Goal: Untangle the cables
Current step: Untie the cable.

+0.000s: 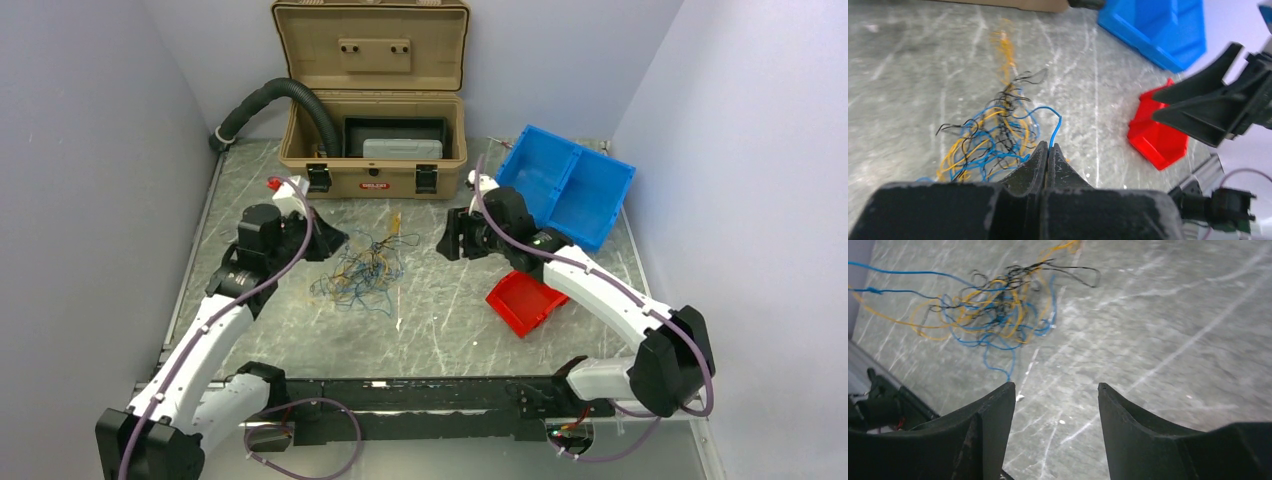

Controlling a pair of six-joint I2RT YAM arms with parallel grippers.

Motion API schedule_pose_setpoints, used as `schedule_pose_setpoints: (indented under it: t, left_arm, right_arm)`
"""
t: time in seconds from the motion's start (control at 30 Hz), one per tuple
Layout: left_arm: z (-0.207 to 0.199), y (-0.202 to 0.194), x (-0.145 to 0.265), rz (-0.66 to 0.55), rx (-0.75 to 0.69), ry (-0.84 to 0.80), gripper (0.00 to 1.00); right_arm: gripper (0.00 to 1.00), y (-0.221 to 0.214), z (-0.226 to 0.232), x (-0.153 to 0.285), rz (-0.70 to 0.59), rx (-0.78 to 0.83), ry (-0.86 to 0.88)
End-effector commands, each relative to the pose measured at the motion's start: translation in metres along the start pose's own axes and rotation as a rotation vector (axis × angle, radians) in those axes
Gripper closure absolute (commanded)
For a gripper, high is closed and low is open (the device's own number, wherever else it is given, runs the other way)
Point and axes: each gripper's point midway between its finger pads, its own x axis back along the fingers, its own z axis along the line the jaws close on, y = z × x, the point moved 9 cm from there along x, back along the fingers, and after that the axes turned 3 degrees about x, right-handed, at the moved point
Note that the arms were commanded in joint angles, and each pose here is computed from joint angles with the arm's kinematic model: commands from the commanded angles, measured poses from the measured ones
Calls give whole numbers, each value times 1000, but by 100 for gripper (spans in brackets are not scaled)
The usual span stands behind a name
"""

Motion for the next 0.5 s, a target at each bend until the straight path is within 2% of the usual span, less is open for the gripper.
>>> schedule_pose_setpoints:
  t: [0.0,0.1,0.17,0.23,0.33,0.47]
  left_arm:
    - [-39,17,-1,-28,-121,-194,100]
    - [-49,21,1,-38,-137,-197,100]
    - [-53,25,4,-58,-140,-202,100]
    - [-55,28,7,-75,-136,-185,100]
    - [-52,30,9,-74,-114,-126,100]
    - [-47,24,6,-50,-92,-109,100]
  right_arm:
    - [36,6,34,-10,-52,123,168]
    - [35,-2,47,-23,-50,155,183]
    - [29,-11,52,-32,-55,138,186]
    - [28,-20,55,-44,-61,73,181]
    - [33,-36,51,-64,-51,-12,99]
    - [35,-52,48,-82,-48,-45,21]
